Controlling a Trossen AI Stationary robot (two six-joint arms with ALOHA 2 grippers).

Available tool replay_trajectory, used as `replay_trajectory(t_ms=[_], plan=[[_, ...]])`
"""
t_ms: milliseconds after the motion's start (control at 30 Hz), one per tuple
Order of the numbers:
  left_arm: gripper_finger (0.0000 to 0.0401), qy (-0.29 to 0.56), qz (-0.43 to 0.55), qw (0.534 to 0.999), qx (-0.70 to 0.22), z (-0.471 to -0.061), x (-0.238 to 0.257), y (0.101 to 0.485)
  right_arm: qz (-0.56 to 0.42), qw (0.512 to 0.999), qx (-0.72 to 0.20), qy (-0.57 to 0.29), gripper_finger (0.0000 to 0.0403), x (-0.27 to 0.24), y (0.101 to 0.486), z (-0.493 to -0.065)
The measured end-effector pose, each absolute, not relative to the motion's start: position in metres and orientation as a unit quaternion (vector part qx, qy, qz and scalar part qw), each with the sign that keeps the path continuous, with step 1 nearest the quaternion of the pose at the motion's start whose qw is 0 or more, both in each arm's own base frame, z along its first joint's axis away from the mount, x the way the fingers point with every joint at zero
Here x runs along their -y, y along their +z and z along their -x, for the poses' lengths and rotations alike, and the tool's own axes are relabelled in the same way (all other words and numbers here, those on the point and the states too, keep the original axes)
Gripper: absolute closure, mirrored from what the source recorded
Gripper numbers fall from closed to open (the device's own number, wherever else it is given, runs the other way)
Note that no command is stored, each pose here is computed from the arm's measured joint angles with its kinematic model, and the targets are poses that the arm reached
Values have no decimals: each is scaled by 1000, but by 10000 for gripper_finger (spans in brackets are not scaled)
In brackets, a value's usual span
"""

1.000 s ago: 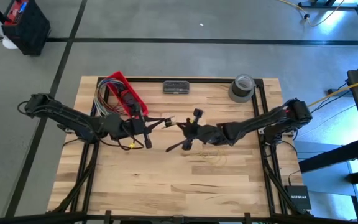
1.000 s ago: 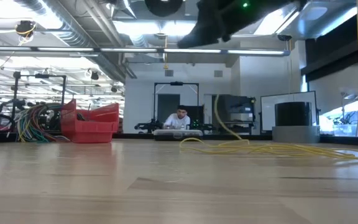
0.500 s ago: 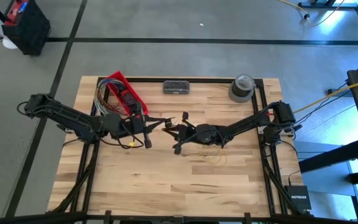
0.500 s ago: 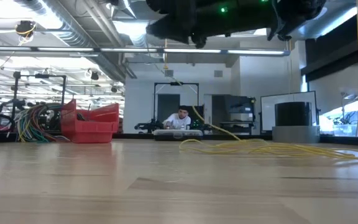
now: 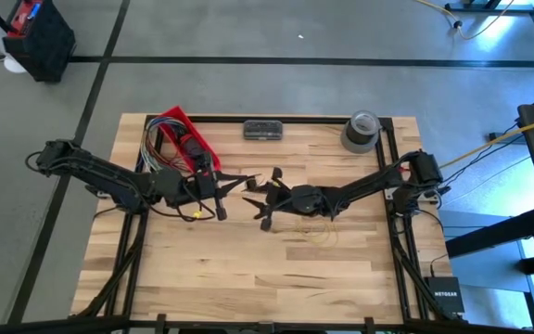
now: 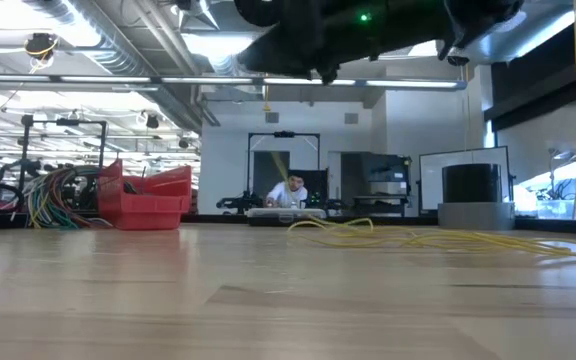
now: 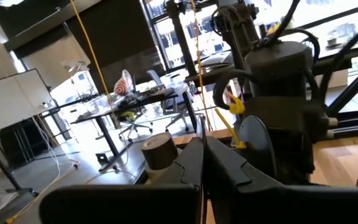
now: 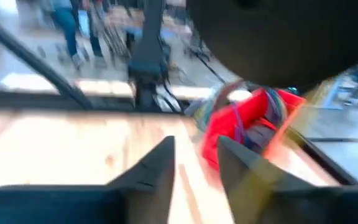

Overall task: Coil cords
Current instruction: Coil the yellow wire on the spool

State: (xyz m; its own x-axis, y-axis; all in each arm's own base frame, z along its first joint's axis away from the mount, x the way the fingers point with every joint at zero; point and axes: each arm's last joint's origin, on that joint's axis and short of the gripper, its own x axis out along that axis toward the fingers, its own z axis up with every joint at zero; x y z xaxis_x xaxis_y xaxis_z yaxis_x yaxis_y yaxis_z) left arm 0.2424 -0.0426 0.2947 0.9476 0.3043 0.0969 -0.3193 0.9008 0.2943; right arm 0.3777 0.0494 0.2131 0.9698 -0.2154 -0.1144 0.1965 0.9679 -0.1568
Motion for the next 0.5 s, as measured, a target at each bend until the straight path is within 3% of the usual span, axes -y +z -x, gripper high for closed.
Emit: replay_trajectory(t_ms=[200,500], plan=[[400,164,-157,974,22,-242,42,295,115,975,-151,-112,213,-45,236,-353],[400,164,-157,974,23,-242,42,295,102,975,-178,-86,205,-60,266,-320]])
